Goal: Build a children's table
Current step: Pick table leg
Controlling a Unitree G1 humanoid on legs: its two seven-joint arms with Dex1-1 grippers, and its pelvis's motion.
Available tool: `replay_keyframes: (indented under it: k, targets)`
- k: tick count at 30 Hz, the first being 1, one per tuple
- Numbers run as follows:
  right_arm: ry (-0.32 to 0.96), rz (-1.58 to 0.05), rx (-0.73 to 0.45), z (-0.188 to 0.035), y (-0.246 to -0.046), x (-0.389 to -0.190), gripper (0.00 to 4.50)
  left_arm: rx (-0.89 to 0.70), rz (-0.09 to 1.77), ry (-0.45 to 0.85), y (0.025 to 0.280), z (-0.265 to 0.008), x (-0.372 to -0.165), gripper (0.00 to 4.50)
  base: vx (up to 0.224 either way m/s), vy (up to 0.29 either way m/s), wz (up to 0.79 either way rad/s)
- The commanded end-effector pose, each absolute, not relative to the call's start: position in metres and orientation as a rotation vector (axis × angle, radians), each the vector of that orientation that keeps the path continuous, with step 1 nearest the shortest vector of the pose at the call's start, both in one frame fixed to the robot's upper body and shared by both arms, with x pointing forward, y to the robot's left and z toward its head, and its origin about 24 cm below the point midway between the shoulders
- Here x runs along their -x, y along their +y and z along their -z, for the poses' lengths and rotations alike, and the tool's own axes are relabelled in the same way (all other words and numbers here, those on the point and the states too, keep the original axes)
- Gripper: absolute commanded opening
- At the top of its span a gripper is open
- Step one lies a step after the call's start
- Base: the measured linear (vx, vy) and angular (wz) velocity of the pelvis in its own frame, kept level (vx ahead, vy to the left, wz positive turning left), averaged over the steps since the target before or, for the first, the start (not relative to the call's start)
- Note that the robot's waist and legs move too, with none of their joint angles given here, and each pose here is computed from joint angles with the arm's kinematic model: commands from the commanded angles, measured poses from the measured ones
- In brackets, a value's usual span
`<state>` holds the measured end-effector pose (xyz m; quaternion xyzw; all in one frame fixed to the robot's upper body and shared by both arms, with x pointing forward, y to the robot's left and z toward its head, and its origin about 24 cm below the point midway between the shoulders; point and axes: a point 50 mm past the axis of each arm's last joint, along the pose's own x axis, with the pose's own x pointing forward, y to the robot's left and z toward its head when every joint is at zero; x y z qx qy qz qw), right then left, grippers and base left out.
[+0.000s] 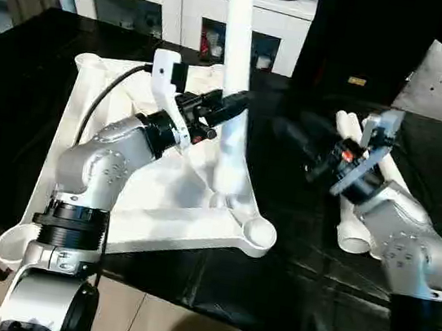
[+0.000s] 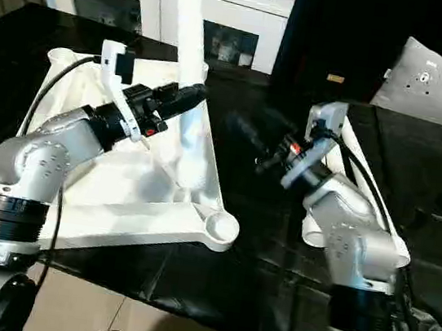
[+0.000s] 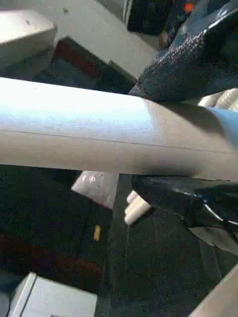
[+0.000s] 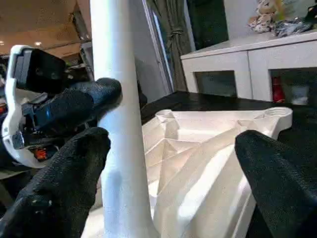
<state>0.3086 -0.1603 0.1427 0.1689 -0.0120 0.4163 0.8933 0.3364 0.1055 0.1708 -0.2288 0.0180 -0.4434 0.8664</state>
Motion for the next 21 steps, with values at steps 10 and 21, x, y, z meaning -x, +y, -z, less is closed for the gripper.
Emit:
replay_keyframes:
  k: [10, 21]
  targets:
    - [0.092, -1.14, -0.151, -0.151, -0.156, -0.293, 4.48, 0.253, 1.251, -0.033, 0.093, -0.198, -0.32, 1.88, 0.0, 0.0, 0.0]
    - [0.178, -1.339, -0.066, -0.147, -0.146, -0.288, 4.5, 0.16, 1.463, -0.045, 0.08, -0.207, -0.309, 1.86, 0.0, 0.0, 0.0]
